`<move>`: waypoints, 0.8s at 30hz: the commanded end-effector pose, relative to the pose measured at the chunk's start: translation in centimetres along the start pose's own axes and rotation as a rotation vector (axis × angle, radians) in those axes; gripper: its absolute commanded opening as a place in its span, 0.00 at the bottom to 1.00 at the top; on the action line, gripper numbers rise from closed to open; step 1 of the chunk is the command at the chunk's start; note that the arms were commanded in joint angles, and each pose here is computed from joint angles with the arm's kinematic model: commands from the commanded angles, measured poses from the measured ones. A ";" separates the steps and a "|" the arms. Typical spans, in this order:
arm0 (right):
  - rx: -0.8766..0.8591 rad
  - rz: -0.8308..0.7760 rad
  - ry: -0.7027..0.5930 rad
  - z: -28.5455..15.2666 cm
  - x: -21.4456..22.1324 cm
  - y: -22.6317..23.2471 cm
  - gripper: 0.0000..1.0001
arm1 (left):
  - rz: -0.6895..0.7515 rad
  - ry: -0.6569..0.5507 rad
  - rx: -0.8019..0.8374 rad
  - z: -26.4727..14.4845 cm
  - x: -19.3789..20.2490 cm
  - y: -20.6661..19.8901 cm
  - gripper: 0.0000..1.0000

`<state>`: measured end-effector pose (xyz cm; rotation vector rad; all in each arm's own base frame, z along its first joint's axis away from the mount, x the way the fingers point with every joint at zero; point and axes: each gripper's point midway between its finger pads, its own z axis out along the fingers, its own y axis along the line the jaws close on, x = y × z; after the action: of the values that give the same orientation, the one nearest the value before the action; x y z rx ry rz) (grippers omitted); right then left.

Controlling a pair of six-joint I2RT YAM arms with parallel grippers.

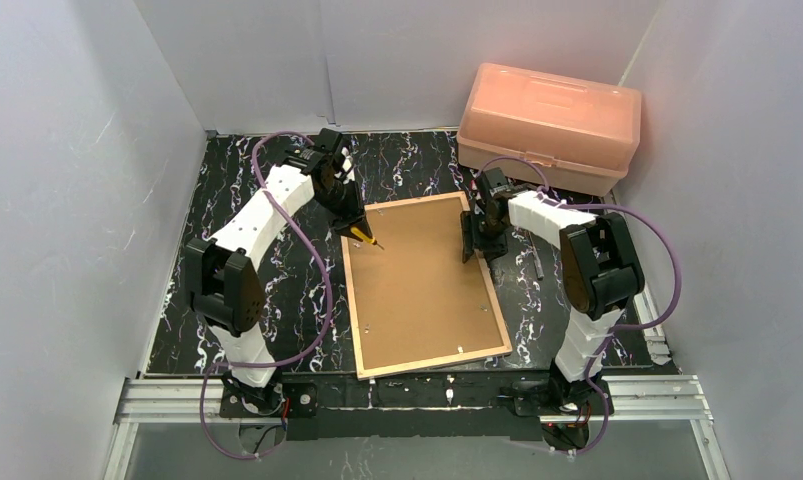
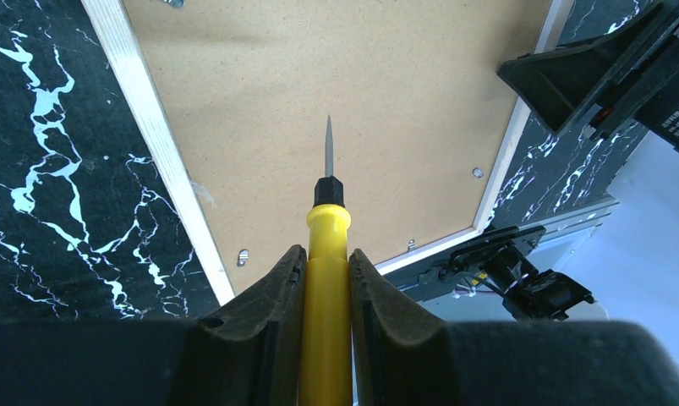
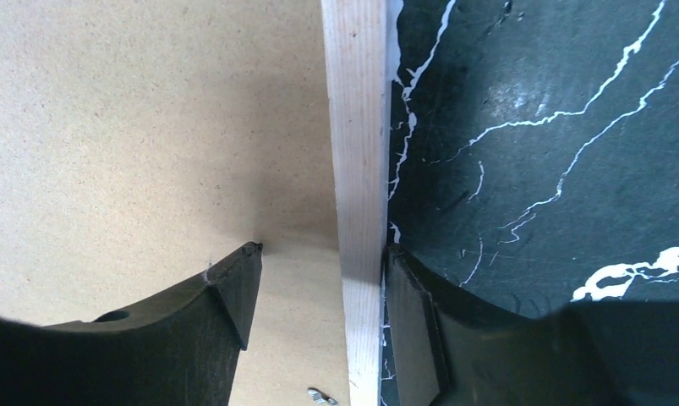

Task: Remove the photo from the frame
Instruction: Adjust the photo frame at the center of the board.

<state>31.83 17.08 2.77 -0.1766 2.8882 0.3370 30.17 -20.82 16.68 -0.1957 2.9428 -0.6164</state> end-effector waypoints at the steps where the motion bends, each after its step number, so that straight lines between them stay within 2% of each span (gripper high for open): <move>1: -0.015 -0.018 -0.050 -1.6 -1.3 1.1 0.65 | -0.005 0.011 0.038 -0.7 0.8 -0.7 0.00; 7: -0.009 -0.031 -0.136 -4.4 -2.8 1.4 0.69 | -0.023 0.006 0.050 -0.7 1.3 -0.6 0.00; 15: 0.039 -0.026 -0.110 -3.6 -2.6 0.4 0.70 | -0.027 0.008 0.061 -0.8 1.9 -0.7 0.00; 20: 0.036 -0.023 -0.102 -2.7 -2.9 0.4 0.65 | -0.023 -0.003 0.062 -1.1 2.0 -0.7 0.00; 24: 0.032 -0.021 -0.083 -1.7 -3.0 0.5 0.56 | -0.014 -0.010 0.068 -1.3 1.8 -1.0 0.00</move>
<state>32.99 16.94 5.17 -0.1823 2.8216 0.2848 29.11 -21.17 15.84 -0.2544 2.9537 -0.6583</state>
